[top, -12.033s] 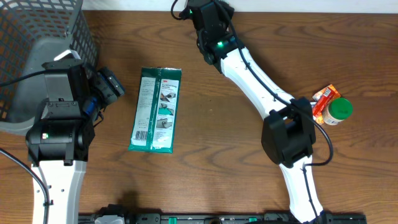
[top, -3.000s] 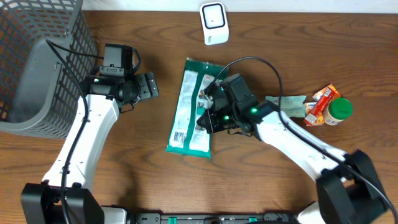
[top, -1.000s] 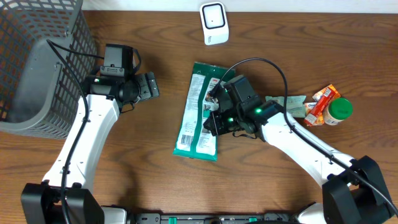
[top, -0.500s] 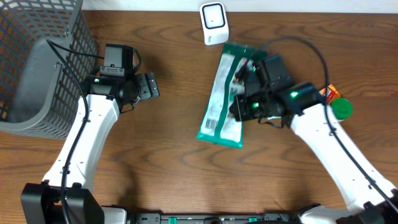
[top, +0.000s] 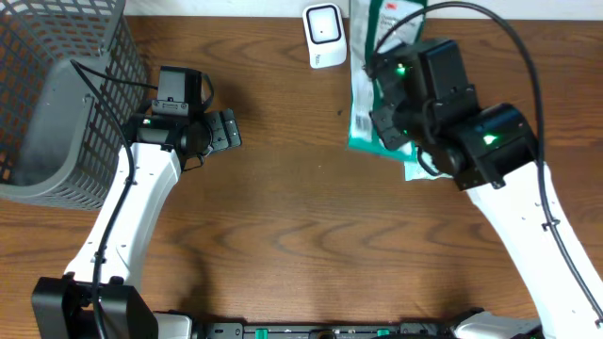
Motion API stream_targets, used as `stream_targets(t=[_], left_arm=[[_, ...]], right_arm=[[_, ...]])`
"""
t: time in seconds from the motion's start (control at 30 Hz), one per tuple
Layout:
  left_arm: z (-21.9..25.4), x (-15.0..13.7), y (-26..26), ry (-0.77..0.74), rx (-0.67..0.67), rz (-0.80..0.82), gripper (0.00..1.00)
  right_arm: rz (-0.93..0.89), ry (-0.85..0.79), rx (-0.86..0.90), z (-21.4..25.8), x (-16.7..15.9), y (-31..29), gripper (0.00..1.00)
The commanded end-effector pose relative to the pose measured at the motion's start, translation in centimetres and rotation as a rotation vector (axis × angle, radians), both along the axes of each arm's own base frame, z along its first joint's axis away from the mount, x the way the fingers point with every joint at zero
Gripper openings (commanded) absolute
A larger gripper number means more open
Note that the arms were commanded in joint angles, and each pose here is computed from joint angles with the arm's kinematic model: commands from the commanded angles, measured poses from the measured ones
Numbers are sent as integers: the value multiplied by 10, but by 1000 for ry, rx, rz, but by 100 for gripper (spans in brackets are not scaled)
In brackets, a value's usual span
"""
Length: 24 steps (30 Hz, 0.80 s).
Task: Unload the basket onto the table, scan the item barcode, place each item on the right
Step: 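Raise the glove pack to the white scanner and hold it there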
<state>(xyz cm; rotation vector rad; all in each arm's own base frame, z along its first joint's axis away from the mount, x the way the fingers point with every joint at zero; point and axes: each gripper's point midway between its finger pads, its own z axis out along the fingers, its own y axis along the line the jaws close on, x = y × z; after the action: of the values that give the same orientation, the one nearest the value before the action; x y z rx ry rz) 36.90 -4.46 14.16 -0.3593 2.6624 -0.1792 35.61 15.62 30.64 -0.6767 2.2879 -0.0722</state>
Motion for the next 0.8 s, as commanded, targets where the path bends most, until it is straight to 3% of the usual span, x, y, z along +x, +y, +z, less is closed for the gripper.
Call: stream_targets(t=[0.0,0.37,0.53,0.77], left_arm=[[2,0,3,-3,9,12,94],[2,1,3,-4,8,12,94],[2,0,3,-3,9,12,94],[2,0,3,-3,9,12,94]], right_arm=[[25,-151,-293,18,21,-15,1],[47,-470,-682,19,128,37,1],[77,-583,-817,-21,185,71,1],[131,-677,-1061,-68,222,93,1]])
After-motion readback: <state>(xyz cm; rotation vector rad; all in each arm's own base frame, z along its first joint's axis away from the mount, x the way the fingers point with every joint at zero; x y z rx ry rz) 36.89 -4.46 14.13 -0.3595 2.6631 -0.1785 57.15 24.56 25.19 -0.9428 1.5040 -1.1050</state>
